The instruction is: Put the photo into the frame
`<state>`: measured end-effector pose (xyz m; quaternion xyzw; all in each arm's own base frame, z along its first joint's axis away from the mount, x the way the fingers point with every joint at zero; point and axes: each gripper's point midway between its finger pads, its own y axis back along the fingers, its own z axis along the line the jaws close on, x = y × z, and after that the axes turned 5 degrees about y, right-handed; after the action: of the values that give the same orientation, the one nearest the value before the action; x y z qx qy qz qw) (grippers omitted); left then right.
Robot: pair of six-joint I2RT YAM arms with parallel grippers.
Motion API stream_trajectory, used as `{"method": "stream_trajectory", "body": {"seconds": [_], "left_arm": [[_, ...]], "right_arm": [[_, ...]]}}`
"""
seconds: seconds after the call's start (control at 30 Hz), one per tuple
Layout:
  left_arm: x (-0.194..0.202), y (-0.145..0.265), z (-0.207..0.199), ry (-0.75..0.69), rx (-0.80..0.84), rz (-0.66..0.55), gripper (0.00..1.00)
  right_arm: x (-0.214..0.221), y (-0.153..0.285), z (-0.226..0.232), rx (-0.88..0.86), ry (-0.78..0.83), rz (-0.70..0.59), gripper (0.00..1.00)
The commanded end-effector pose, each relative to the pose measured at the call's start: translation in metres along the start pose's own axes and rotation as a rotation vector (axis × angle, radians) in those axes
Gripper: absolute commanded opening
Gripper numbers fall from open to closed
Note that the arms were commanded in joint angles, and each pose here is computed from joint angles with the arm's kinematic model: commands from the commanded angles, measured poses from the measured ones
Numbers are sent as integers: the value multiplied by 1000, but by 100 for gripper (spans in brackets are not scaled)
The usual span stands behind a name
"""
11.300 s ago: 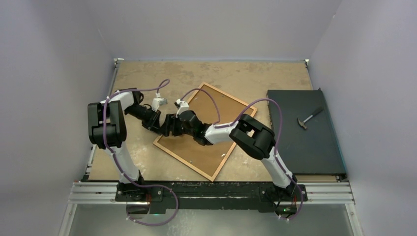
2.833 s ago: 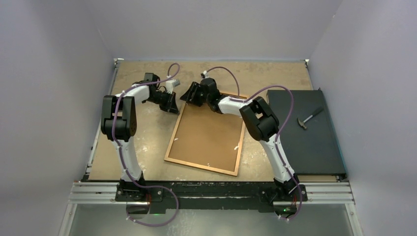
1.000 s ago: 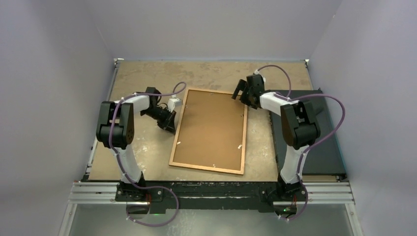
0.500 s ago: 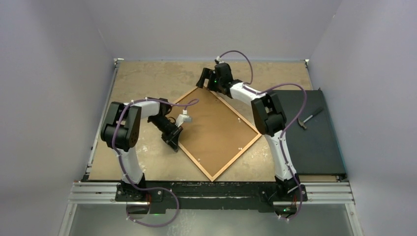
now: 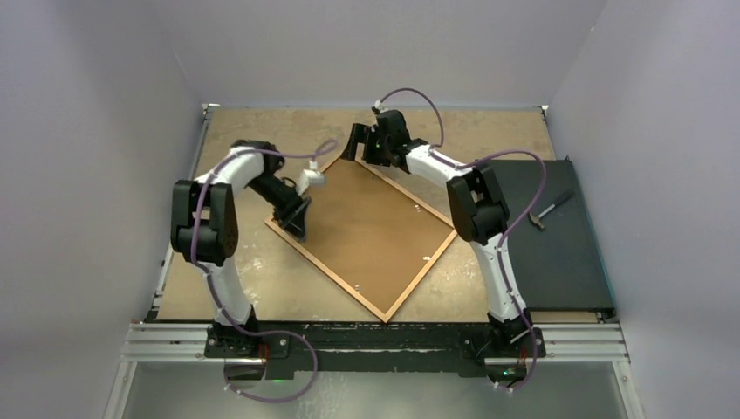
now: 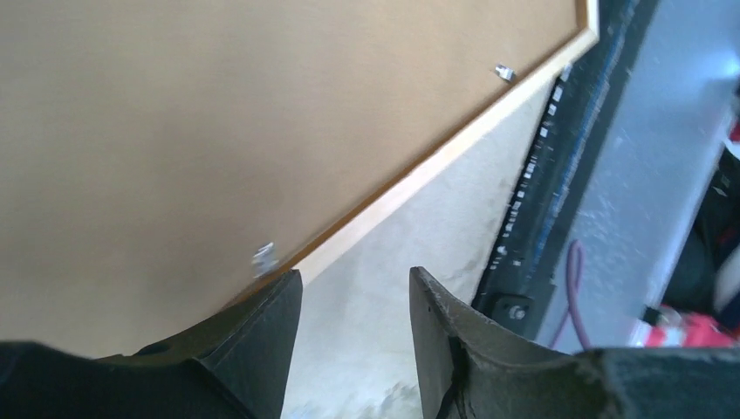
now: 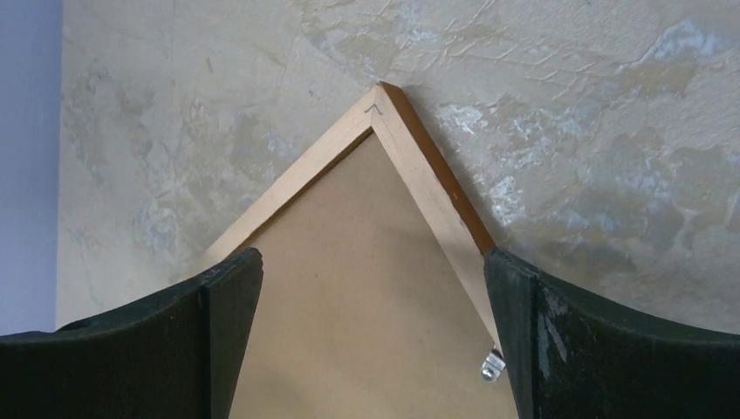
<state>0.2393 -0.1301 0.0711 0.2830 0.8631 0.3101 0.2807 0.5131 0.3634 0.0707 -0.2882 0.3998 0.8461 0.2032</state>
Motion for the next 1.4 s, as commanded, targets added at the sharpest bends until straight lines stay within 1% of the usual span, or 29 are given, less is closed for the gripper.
{"method": "stream_trajectory", "body": {"seconds": [0.0, 0.07, 0.13, 0.2, 0.23, 0.27, 0.4, 0.5, 0.57, 0.6, 0.73, 0.83, 0.93, 1.07, 1.23, 1.3, 1.37], "left_arm": [[-19, 74, 13, -79, -130, -142, 47], [-34, 102, 50, -16, -255, -226, 45], [-48, 123, 88, 99, -362, -325, 39], [-56, 139, 120, 180, -433, -422, 36], [-58, 141, 132, 207, -452, -449, 34], [-60, 141, 141, 220, -462, -464, 33], [-57, 123, 172, 291, -450, -472, 26], [-51, 113, 188, 317, -459, -465, 18], [-46, 102, 189, 321, -433, -448, 14], [-43, 98, 187, 323, -416, -438, 13], [-28, 82, 173, 305, -379, -399, 9], [-15, 72, 156, 288, -341, -363, 8], [-3, 67, 142, 264, -337, -339, 7], [13, 56, 128, 254, -310, -295, 6], [29, 41, 109, 250, -261, -260, 5], [35, 35, 100, 243, -243, -246, 5], [41, 30, 88, 236, -217, -238, 5]], "right_arm": [[-10, 35, 35, -23, 39, 6, 99], [-15, 41, 33, 5, 30, -17, 99], [-17, 50, 27, 49, 19, -28, 99], [-18, 68, 23, 98, 7, -43, 99], [-10, 79, 16, 127, -2, -37, 99], [-13, 93, 17, 141, -15, -57, 99], [31, 148, -2, 216, -96, -23, 99], [71, 189, -14, 245, -154, 8, 99], [101, 215, -23, 271, -186, 47, 99], [114, 230, -21, 249, -198, 63, 99], [166, 267, -31, 256, -250, 143, 99], [188, 289, -35, 267, -291, 163, 99], [200, 303, -42, 302, -333, 146, 99], [220, 307, -48, 297, -361, 162, 99], [232, 293, -54, 298, -374, 194, 99], [232, 289, -56, 311, -368, 209, 99], [217, 285, -53, 312, -343, 181, 99]]}}
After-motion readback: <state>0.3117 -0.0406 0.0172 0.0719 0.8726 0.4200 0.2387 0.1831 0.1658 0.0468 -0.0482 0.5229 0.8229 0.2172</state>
